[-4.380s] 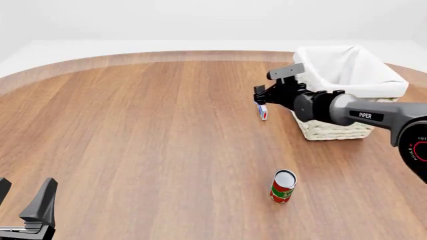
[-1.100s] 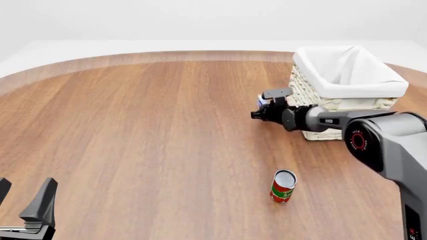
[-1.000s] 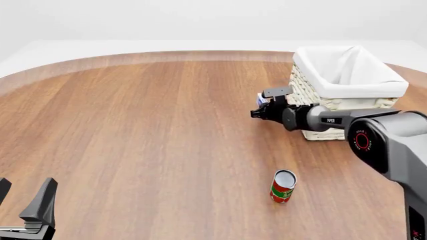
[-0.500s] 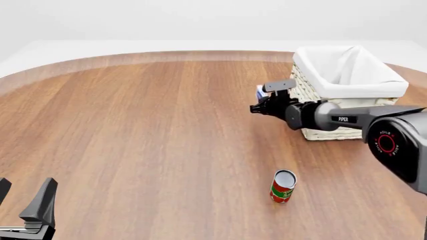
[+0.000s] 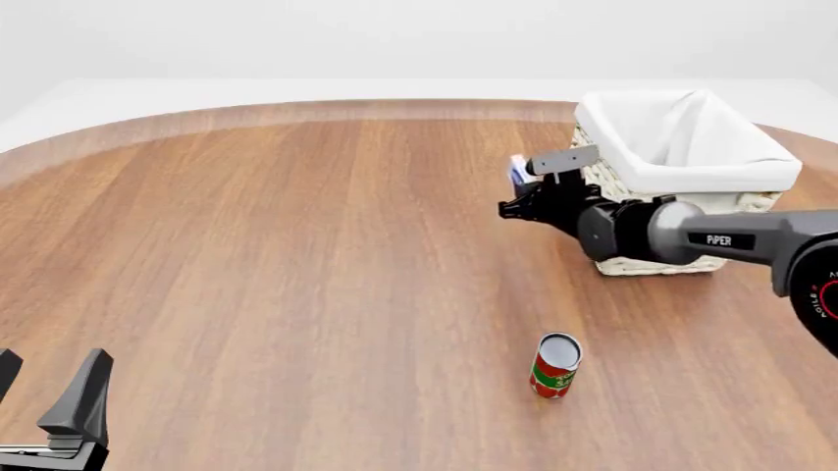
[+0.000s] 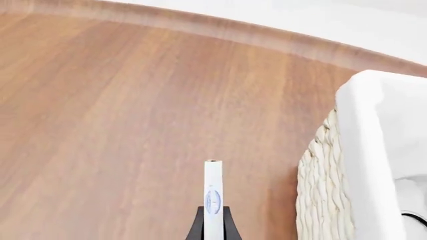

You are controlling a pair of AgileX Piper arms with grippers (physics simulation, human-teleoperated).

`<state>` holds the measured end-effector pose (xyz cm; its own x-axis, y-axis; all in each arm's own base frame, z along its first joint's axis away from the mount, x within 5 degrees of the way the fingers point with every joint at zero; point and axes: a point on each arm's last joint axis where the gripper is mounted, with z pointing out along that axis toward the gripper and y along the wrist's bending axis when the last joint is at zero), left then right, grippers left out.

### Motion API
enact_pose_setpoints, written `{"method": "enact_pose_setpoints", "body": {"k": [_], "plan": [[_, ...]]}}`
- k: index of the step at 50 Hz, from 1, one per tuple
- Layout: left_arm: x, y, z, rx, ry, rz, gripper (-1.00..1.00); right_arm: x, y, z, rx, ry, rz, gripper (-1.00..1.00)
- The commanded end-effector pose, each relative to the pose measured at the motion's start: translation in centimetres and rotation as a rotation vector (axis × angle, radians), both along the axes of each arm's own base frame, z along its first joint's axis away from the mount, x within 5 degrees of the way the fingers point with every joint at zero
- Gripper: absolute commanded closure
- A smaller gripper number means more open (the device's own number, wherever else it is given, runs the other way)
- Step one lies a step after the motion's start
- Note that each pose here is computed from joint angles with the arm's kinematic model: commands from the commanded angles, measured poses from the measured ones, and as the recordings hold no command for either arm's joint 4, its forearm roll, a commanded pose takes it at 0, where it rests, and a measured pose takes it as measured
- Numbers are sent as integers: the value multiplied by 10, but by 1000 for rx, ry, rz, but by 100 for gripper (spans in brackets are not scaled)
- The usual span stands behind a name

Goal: Pick up the alphabet soup and the cream cheese box, and put them in the basket.

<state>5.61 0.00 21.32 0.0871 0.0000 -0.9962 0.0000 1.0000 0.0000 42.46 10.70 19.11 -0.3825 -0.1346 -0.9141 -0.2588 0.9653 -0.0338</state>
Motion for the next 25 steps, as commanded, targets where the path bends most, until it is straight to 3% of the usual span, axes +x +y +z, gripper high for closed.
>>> {"method": "enact_pose_setpoints", "body": {"k": [1, 25], "plan": [[0, 0, 0, 0, 0, 0, -100, -18, -3, 18, 12, -48, 3, 100], [0, 0, 0, 0, 0, 0, -100, -50, -14, 52, 3, -116, 7, 100]]}}
